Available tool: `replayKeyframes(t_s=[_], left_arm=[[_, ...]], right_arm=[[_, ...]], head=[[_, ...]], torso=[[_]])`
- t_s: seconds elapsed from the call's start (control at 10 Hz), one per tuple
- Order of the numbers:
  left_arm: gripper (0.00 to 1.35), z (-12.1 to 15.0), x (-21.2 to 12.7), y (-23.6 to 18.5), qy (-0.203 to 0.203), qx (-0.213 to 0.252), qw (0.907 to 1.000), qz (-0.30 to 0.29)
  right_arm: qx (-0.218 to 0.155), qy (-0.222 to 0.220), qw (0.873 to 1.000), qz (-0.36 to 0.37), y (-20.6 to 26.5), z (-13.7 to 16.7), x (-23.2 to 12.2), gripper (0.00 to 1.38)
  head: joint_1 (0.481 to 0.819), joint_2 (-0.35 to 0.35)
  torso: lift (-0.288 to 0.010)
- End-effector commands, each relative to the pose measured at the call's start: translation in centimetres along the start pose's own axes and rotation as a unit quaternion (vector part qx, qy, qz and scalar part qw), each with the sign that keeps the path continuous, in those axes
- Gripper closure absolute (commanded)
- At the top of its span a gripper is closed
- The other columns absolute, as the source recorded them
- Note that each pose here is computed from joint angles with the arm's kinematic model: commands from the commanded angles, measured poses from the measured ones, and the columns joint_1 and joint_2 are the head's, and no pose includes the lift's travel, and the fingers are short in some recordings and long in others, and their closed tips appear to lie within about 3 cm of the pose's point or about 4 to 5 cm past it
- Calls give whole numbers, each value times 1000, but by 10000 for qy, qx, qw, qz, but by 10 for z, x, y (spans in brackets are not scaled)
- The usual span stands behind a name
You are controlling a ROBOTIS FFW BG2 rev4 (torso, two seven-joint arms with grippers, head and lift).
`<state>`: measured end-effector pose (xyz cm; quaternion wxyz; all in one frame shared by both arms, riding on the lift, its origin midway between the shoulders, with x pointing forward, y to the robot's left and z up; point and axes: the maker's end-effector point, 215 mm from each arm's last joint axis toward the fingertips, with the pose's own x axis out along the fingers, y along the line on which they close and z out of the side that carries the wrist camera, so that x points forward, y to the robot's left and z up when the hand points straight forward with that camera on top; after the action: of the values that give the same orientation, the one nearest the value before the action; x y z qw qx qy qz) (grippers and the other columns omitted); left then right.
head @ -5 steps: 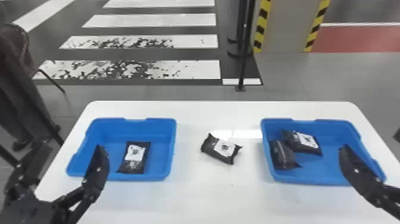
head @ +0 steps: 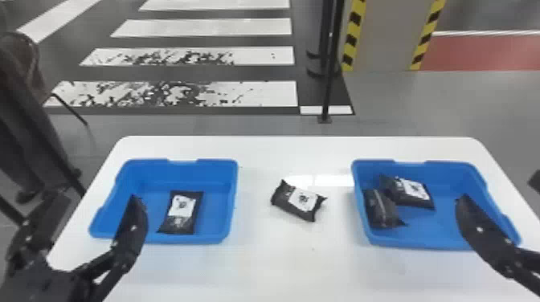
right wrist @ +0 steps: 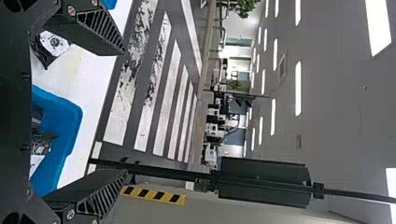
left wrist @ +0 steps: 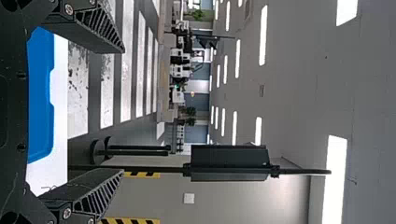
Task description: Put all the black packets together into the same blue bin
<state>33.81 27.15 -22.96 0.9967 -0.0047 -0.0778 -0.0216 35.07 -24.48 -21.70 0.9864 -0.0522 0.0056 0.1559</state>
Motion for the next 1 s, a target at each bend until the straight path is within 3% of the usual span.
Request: replayKeyframes(t_s=[0.0,0.2,0.5,0.9], left_arm=[[121,0,0,0,-5,-1,10000,11],[121,1,0,1,-17,18,10000,6],[121,-2,1,2,31,25,10000,-6],[121,-3,3,-1,28,-23,10000,-28]], right_arm=[[6,4,10000,-3,0,-1,0,119],[-64,57,10000,32,-1,-2,5,117],[129,237,9993,241,-3,-21,25,117],[488,316,9952,786,7,-80,112,117]], head=[[695,45],[695,43],[695,51],[695,58]], torso=[[-110],[-110],[-110],[-110]])
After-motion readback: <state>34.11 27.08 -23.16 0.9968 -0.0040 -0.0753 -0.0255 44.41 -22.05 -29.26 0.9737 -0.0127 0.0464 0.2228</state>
